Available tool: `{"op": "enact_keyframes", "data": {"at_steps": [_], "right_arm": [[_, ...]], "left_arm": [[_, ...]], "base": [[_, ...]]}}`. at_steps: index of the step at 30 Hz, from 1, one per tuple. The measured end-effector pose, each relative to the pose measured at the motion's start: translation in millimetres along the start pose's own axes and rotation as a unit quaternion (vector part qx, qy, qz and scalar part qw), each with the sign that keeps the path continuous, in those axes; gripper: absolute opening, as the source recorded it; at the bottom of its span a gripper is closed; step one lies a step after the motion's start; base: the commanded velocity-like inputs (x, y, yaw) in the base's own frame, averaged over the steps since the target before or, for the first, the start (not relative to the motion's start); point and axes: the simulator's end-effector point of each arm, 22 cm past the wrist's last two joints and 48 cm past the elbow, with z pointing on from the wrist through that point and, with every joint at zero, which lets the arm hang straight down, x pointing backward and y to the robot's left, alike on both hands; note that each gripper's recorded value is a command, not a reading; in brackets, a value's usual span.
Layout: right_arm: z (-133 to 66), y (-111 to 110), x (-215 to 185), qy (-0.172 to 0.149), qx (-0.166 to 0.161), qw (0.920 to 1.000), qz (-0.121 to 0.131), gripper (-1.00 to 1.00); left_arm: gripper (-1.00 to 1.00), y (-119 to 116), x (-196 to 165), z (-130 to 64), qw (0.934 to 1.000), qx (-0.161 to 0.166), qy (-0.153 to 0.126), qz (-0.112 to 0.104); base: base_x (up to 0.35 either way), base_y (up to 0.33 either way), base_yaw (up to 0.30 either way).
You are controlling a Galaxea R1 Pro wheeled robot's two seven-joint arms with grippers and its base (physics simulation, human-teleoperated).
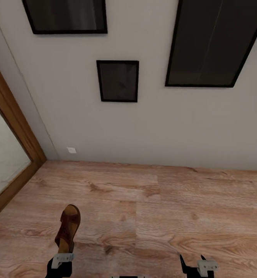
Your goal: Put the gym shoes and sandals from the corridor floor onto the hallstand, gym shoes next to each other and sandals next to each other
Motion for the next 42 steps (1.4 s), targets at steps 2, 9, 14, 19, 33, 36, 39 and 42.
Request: {"op": "enact_keyframes", "data": {"at_steps": [2,9,14,19,33,36,39,42], "right_arm": [[0.0,-0.6,0.0,0.0,0.0,1.0,0.0,1.0],[0.0,-0.8,0.0,0.0,0.001,1.0,0.0,1.0],[0.1,-1.2,-0.4,0.0,0.001,1.0,0.0,1.0],[0.1,-1.3,-1.1,-0.001,0.001,1.0,0.0,1.0],[0.3,-1.2,-3.6,-0.004,0.001,1.0,0.0,1.0],[0.4,-0.9,-4.3,-0.005,0.0,1.0,0.0,1.0],[0.4,-0.9,-5.1,-0.006,0.0,1.0,0.0,1.0],[0.6,-1.3,-6.0,-0.007,0.001,1.0,0.0,1.0]], "left_arm": [[-1.0,0.3,-0.1,0.0,1.0,0.0,0.0,0.0],[-1.0,0.9,-0.4,0.0,1.0,-0.001,-0.001,-0.002],[-1.0,0.9,-0.7,-0.1,1.0,-0.002,-0.001,-0.002],[-1.0,0.8,-1.3,-0.1,1.0,-0.001,-0.002,-0.002],[-1.0,0.5,-3.5,-0.3,1.0,-0.001,-0.004,-0.002],[-1.0,0.5,-4.2,-0.3,1.0,-0.001,-0.005,-0.002],[-1.0,0.4,-4.9,-0.4,1.0,-0.001,-0.006,-0.002],[-1.0,0.4,-5.6,-0.4,1.0,-0.001,-0.006,-0.002]], "base": [[0.0,0.0,-0.3],[0.0,0.0,-0.3],[0.0,0.0,-0.3],[0.0,0.0,-0.3],[0.0,0.0,-0.3],[0.0,0.0,-0.3],[0.0,0.0,-0.3],[0.0,0.0,-0.3]]}}
